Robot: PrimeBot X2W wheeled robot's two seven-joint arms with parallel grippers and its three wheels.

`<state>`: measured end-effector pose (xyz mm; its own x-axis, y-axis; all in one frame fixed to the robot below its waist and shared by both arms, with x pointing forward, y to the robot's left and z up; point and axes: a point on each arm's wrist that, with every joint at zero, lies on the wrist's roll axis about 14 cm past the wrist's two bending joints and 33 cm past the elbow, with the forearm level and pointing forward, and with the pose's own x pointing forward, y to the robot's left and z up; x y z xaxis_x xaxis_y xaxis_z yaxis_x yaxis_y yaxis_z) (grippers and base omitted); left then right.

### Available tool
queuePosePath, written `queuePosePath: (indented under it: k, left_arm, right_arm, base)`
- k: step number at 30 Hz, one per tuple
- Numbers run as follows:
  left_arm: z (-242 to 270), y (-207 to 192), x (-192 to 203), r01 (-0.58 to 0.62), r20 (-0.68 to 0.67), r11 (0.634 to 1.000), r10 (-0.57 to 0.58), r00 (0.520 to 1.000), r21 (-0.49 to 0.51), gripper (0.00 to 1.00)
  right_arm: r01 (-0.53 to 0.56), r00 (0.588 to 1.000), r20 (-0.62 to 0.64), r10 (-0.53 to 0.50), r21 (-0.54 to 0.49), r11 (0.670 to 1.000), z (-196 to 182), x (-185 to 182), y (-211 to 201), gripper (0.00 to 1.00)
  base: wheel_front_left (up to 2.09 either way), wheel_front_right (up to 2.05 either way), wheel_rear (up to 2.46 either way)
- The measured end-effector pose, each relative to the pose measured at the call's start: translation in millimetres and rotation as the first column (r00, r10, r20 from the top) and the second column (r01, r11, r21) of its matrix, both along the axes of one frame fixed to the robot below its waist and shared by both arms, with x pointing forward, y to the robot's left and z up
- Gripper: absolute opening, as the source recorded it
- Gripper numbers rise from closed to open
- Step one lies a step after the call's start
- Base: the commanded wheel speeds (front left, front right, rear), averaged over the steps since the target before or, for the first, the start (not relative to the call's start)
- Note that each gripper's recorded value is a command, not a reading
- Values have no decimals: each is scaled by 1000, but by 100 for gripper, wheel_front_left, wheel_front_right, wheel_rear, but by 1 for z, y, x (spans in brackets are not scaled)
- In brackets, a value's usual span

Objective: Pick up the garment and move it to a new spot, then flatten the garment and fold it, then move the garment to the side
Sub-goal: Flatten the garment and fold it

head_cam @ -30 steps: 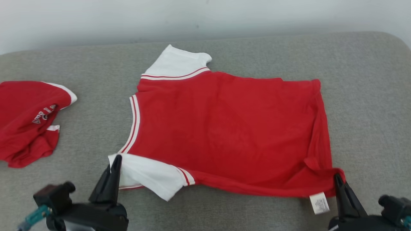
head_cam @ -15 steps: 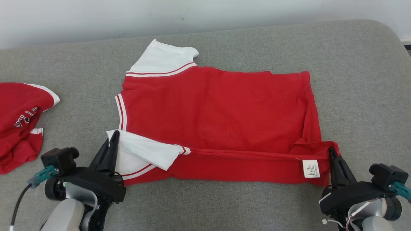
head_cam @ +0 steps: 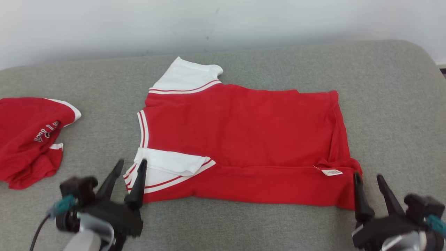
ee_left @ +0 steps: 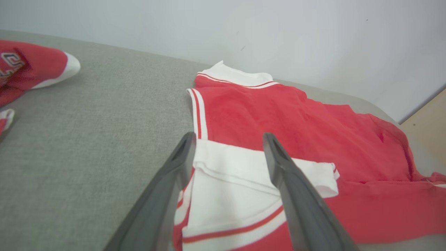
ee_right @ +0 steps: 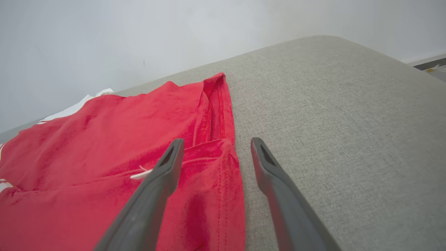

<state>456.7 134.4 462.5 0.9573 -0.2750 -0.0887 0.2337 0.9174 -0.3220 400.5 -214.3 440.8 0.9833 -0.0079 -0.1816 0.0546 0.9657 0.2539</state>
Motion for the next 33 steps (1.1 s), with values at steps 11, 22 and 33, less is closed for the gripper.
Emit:
queuePosePath:
  k: [11,22,33]
  left_arm:
    - [-41,23,-55,-40,-101,998,45,994,51,100]
    - [-63,8,-43,0,-180,998,10,984,56,100]
    - [-60,8,-44,27,-189,997,-14,982,69,0]
  right_arm:
    - [-41,996,-80,35,-65,997,-24,-32,1,100]
    - [-78,976,-211,59,-82,994,-60,-25,8,100]
    - [-92,979,-188,82,-47,995,-59,-22,20,0]
  base:
    - [0,0,0]
    - [0,0,0]
    - [0,0,0]
